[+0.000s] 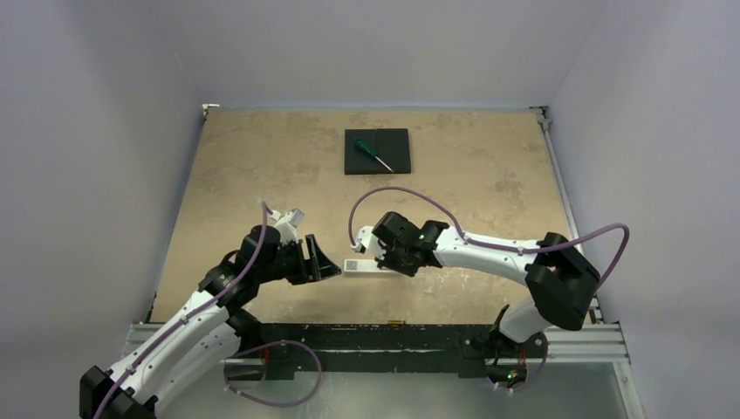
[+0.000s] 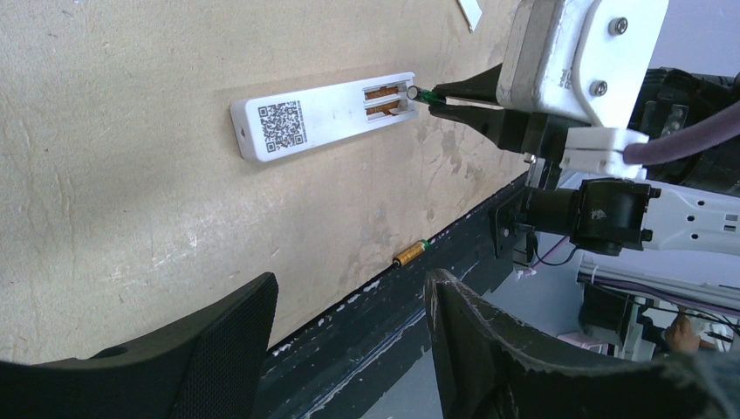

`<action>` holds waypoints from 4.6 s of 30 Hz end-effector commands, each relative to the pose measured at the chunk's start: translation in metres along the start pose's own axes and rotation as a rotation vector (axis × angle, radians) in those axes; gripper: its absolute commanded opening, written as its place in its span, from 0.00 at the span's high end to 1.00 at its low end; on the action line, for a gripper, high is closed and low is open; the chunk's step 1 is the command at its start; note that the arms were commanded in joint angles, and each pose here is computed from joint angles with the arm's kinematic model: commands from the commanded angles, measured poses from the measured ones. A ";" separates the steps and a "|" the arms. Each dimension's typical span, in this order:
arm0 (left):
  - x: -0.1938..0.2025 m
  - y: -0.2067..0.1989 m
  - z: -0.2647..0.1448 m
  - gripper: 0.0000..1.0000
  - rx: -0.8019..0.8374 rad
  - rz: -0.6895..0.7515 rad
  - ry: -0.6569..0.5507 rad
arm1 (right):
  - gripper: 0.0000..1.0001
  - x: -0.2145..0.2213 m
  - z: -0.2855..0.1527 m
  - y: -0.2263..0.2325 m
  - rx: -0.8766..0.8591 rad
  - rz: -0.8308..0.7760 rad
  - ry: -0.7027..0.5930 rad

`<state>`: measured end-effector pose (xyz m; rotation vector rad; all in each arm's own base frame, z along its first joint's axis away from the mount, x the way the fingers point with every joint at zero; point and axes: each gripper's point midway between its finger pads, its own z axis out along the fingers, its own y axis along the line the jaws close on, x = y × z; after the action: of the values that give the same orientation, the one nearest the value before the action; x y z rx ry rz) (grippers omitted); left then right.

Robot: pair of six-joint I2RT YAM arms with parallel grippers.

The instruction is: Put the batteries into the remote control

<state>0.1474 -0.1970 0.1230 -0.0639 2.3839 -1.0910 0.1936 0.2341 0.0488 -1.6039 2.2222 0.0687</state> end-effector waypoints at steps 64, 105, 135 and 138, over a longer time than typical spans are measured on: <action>-0.077 0.015 -0.036 0.37 -0.428 0.259 -0.066 | 0.89 -0.033 0.007 0.006 -0.053 -0.171 0.076; -0.075 0.013 -0.035 0.38 -0.414 0.264 -0.052 | 0.81 -0.028 0.011 -0.006 0.000 -0.116 0.108; -0.075 0.013 -0.036 0.38 -0.413 0.257 -0.059 | 0.72 -0.031 0.011 -0.010 0.024 -0.084 0.094; -0.075 0.013 -0.036 0.38 -0.415 0.255 -0.059 | 0.71 -0.036 0.005 -0.010 0.020 -0.070 0.059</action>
<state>0.1938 -0.1426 0.1599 0.0607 2.4794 -0.4433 0.2034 0.2496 0.0413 -1.7771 2.2347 -0.0709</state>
